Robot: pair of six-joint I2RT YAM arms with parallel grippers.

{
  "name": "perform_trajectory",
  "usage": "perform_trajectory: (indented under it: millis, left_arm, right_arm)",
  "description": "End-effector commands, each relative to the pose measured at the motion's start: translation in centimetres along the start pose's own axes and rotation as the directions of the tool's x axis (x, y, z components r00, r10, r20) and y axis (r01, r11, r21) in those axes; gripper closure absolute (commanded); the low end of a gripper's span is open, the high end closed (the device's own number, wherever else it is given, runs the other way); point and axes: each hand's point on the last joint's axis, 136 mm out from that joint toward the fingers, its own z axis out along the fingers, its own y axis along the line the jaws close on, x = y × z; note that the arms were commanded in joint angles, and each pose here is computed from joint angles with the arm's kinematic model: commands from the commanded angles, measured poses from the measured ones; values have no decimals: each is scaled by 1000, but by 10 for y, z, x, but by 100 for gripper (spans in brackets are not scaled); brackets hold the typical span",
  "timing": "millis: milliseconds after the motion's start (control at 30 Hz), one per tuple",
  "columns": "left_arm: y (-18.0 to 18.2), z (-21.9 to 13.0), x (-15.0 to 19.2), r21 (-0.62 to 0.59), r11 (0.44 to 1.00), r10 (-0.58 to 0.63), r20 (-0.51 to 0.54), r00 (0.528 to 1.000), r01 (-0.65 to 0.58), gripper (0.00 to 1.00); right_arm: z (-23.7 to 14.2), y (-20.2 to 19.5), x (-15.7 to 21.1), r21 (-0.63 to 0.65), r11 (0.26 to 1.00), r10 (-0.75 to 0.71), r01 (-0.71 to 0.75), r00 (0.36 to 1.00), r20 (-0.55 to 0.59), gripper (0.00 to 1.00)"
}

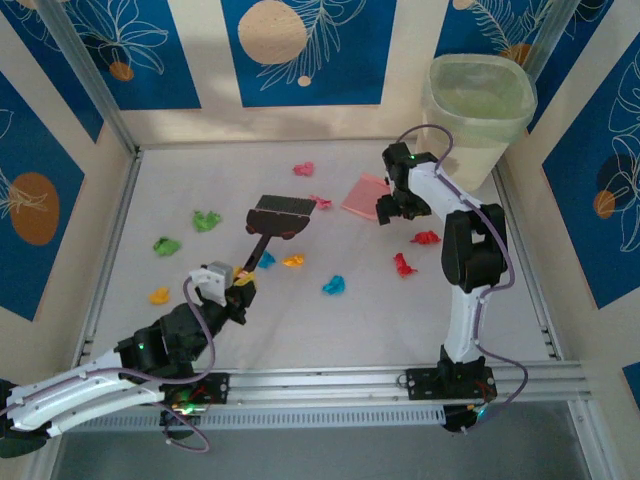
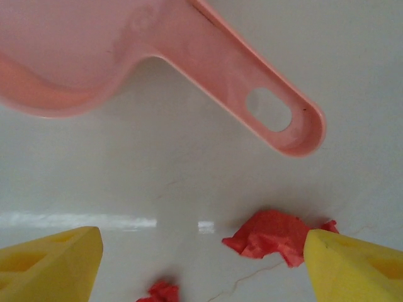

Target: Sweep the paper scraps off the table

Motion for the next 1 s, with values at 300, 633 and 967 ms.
perform_trajectory:
  millis: [300,633,967]
  left_arm:
    - [5,1,-5,-26,999,-18,36,999,19,100]
    - [5,1,-6,-28,999,-18,42,999,19,100]
    - [5,2,-5,-26,1000,-13,42,999,14,100]
  right_arm:
    - [20,-12,-30,-2,998,-60,60,995,73,17]
    - [24,-28,-46,19,998,-66,65,993,99,19]
    - [45,-13,-50,-46,995,-84,88,993,86,24]
